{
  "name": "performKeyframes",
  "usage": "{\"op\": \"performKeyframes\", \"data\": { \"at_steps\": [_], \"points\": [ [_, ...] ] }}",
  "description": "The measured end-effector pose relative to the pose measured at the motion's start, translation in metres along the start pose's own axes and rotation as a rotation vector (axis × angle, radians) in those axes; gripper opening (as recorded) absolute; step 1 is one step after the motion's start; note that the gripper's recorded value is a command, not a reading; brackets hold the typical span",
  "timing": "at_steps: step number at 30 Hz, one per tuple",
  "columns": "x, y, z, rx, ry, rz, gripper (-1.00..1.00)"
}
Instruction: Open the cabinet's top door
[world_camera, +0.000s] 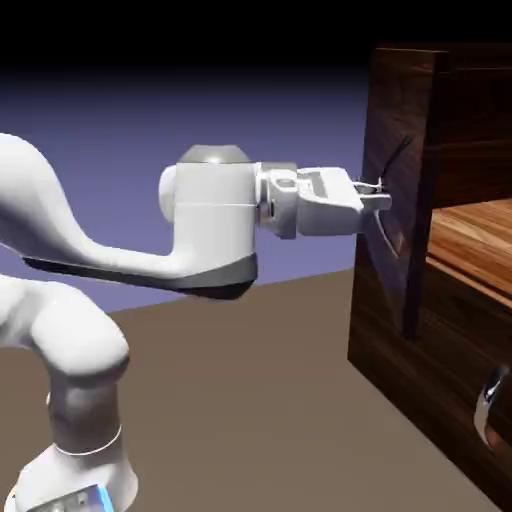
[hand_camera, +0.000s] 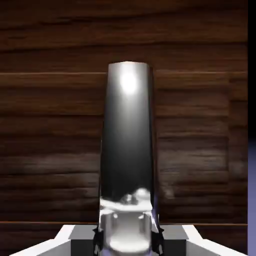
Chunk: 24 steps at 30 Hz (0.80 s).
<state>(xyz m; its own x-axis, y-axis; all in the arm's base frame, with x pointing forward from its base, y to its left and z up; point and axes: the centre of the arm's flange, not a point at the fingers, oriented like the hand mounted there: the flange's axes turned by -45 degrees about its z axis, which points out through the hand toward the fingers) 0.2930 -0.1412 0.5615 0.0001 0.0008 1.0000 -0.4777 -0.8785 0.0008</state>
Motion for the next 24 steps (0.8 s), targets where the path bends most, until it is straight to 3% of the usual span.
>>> {"op": "performKeyframes", "data": {
  "at_steps": [24],
  "points": [
    [0.0,-0.088,-0.157,-0.385,0.0,0.0,-1.0]
  ]
}}
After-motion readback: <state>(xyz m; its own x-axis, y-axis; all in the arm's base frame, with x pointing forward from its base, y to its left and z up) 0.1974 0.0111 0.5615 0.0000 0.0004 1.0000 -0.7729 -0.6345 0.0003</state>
